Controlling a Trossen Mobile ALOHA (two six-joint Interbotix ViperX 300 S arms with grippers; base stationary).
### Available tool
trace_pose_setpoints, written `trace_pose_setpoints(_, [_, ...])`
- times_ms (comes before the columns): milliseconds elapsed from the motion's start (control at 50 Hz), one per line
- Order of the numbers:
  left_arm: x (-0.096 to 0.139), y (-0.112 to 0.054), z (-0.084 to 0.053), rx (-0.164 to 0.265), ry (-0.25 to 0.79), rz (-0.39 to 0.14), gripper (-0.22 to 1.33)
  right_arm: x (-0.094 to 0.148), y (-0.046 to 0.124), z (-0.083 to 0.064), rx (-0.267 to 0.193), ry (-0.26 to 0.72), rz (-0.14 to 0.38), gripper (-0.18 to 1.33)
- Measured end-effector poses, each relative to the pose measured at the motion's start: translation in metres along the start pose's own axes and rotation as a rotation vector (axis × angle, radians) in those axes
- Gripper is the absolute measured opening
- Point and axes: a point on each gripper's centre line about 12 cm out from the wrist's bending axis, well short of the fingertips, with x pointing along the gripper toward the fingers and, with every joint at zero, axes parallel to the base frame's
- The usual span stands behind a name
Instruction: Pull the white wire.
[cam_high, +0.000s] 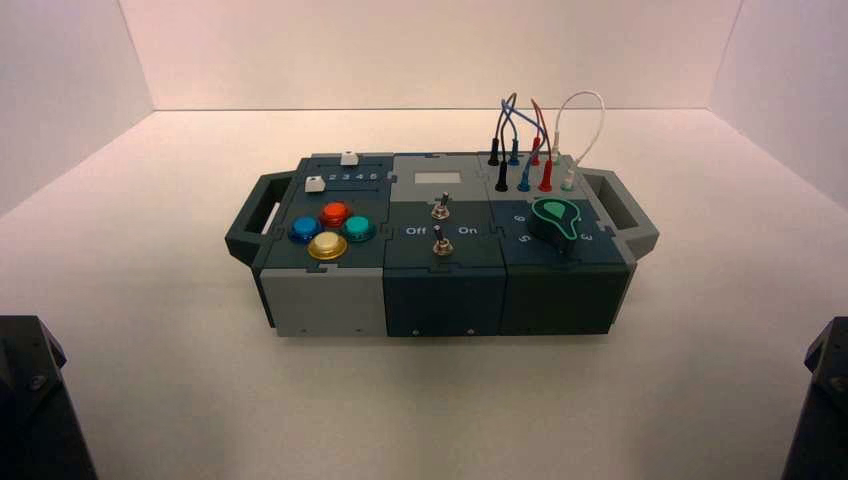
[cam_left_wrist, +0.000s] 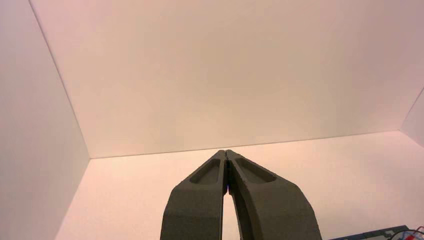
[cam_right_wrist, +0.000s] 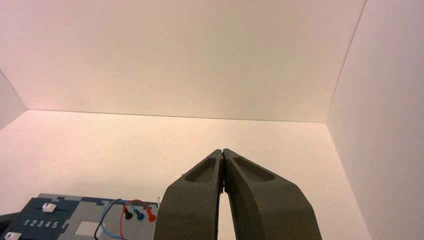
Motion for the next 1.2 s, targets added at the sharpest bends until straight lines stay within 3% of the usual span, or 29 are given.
trace_pose_setpoints(540, [0.004,-0.004,-0.006,0.006,0.046,-0.020,-0.16,0.000,0.000,-0.004,0.001,0.031,0.001,-0.14])
trace_pose_setpoints(720, [0.012,-0.026,-0.018,0.043,0.147,-0.114,-0.16,0.001,0.001,-0.009,0.010,0.074,0.008,-0.14])
trace_pose_setpoints(1000, [0.025,-0.074,-0.044,0.152,0.331,-0.305,-0.16,0.009,0.002,-0.017,0.018,0.158,0.008,-0.14])
trace_pose_setpoints(1200, [0.029,-0.099,-0.063,0.206,0.419,-0.393,-0.16,0.021,0.002,-0.027,0.027,0.273,0.006,-0.10])
